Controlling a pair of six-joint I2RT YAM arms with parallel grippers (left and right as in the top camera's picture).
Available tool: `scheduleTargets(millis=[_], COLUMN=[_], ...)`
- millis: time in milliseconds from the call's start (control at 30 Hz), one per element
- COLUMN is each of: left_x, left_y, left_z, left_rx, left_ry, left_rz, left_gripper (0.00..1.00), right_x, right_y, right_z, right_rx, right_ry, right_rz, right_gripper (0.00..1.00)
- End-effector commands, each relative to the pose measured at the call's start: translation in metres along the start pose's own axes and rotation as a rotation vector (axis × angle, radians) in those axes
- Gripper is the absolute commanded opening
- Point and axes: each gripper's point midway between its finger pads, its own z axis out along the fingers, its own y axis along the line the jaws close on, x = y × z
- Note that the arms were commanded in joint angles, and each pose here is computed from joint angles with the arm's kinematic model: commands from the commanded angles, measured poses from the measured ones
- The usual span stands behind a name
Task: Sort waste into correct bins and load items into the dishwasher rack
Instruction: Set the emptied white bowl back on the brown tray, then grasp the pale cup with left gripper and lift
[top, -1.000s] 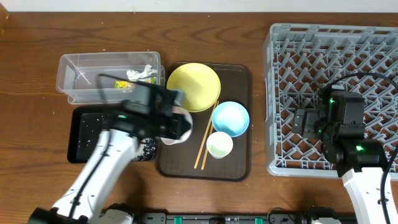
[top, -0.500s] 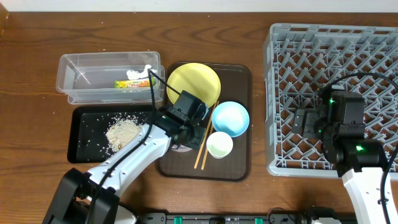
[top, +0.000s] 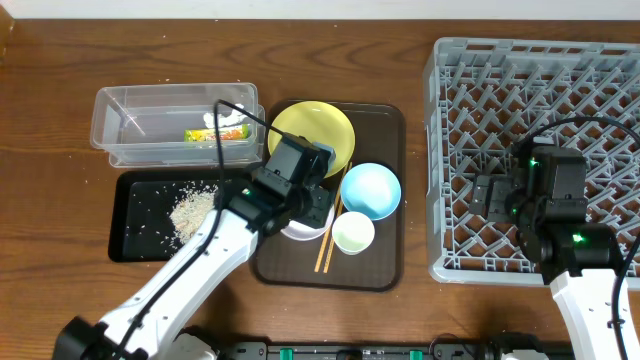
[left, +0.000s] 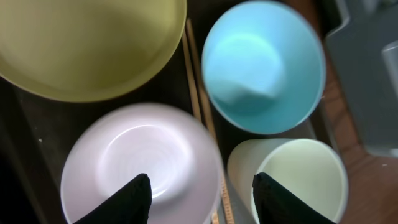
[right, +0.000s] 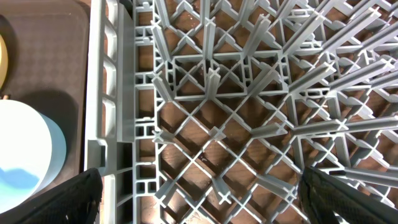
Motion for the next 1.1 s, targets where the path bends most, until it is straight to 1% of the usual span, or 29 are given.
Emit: scheduleTargets(millis=[0, 100, 300, 433, 533, 633, 733, 900, 1033, 1067], left_x=[0.001, 0.01, 0.033, 0.044, 0.048, 0.051, 0.055, 0.06, 0.06, 0.06], left_y=[-0.015, -0.022, -0.017, -0.02, -0.023, -0.028, -0.032, -0.036, -0.037, -0.037], left_z=[-0.002, 0.004, 0.024, 0.038, 0.042, 0.044, 0.046, 0.05, 0.051, 0.051], left_rx=[0.08, 0.129, 0.118, 0.127, 0.129, 0.133, 0.137, 0.138, 0.139, 0.139], left_ry=[0.017, 0.06, 0.18, 0.237, 0.254, 0.265, 0.277, 0.3, 0.3, 0.299], left_rz=[0.0, -0.008, -0.041, -0.042, -0.031, -0.016, -0.004, 0.008, 0.01, 0.01], left_gripper=[0.55, 0.55, 0.55, 0.49, 0.47, 0.41, 0.34, 0.28, 0.17, 0.12], right_x=[-0.006, -0.006, -0.005, -0.005, -0.005, -0.005, -0.005, -0.004, -0.004, -0.004], right_y=[0.002, 0.002, 0.001, 0.001, 0.001, 0.001, 0.001, 0.001, 0.001, 0.001], right_z=[-0.004, -0.004, -0.004, -0.004, -0.004, -0.004, -0.004, -0.004, -0.004, -0.004], right_rx=[-0.001, -0.001, 0.0, 0.0, 0.0, 0.0, 0.0, 0.001, 0.001, 0.001], right_ry=[-0.018, -0.017, -0.012, -0.011, -0.011, -0.011, -0.011, -0.008, -0.007, -0.007], right_rz=[-0.015, -0.015, -0.015, -0.015, -0.015, -0.015, -0.015, -0.016, -0.016, -0.016], right_gripper=[0.99, 0.99, 0.99, 0.99, 0.99, 0.99, 0.99, 0.99, 0.99, 0.99])
